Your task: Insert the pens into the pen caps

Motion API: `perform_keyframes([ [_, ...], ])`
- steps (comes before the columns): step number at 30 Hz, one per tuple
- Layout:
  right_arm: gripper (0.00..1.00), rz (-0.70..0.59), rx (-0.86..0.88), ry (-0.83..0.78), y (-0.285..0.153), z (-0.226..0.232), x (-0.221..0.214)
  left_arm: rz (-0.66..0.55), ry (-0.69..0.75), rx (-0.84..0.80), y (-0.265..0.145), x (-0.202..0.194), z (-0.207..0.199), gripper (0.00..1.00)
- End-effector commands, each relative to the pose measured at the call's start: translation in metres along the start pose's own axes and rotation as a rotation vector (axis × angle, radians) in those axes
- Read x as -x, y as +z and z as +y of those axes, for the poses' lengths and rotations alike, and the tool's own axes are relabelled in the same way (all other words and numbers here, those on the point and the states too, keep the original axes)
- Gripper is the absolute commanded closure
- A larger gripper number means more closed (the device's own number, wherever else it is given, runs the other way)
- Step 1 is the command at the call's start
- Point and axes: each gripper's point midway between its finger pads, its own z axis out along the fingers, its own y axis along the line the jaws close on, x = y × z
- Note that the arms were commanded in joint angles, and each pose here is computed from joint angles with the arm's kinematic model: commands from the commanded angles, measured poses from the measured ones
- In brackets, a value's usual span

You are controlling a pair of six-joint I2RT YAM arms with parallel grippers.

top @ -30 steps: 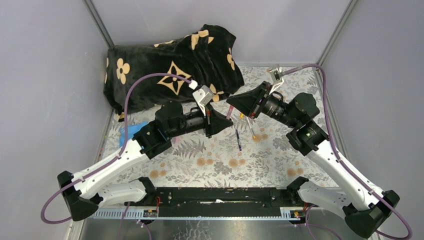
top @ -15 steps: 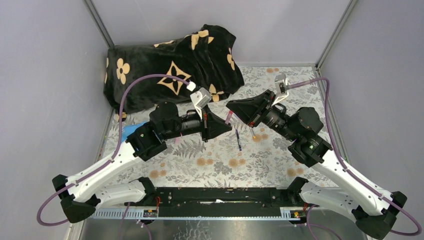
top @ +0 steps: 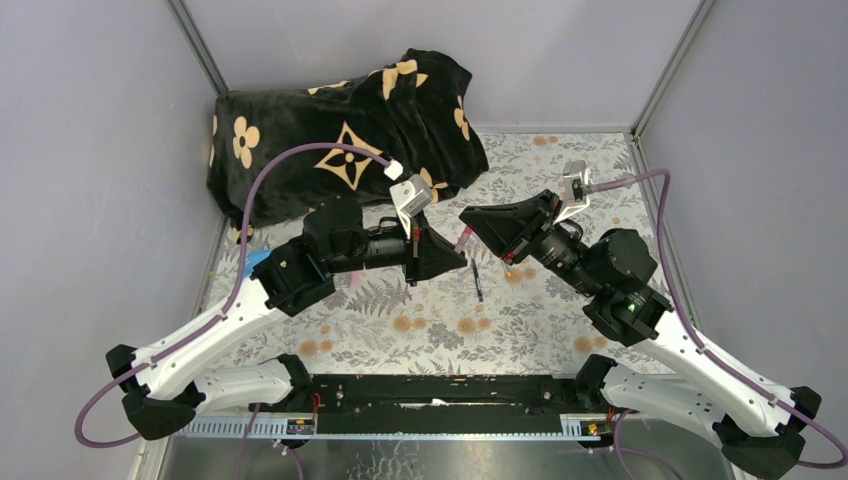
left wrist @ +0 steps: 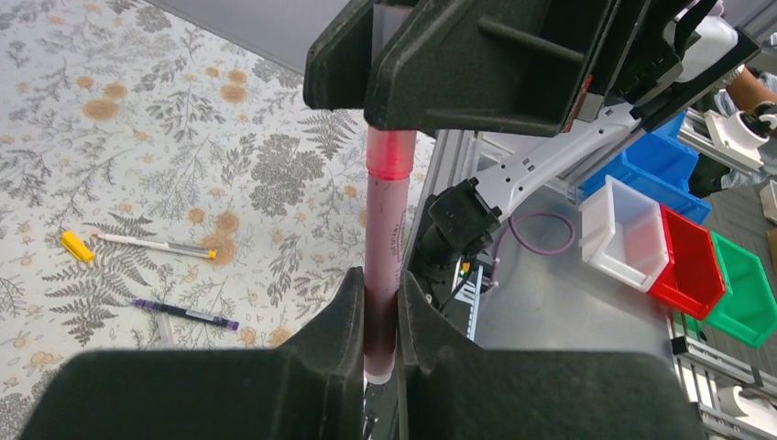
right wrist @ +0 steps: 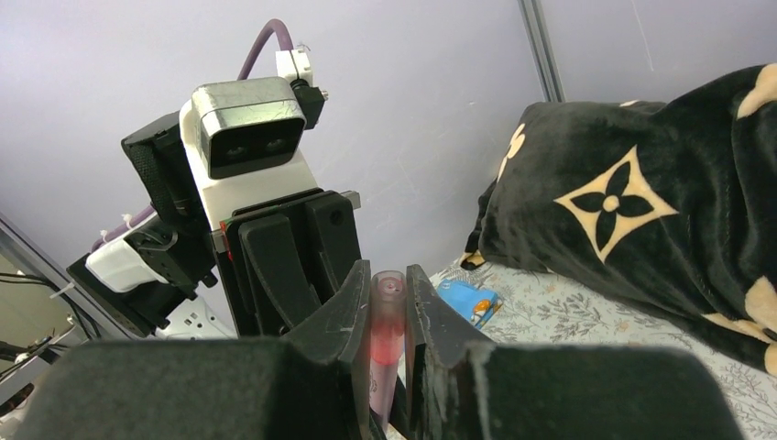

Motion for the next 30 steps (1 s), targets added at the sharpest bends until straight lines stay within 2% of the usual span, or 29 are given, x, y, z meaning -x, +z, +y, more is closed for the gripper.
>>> perform_keyframes([
  [1,1.00,0.623,-0.046,0.085,-0.063,-0.025,-0.171,-0.590,0.220,-0.081,-0.048,0.174,-0.056,1.00],
  [12,1.00,0.700,-0.051,0.116,-0.086,-0.012,-0.218,-0.608,0.226,-0.088,-0.050,0.180,-0.059,1.00],
  [20,1.00,0.807,-0.035,0.112,-0.107,-0.003,-0.257,-0.618,0.230,-0.090,-0.053,0.182,-0.061,1.00],
  [30,1.00,0.897,0.015,0.125,-0.125,0.004,-0.278,-0.628,0.232,-0.085,-0.057,0.182,-0.061,1.00],
])
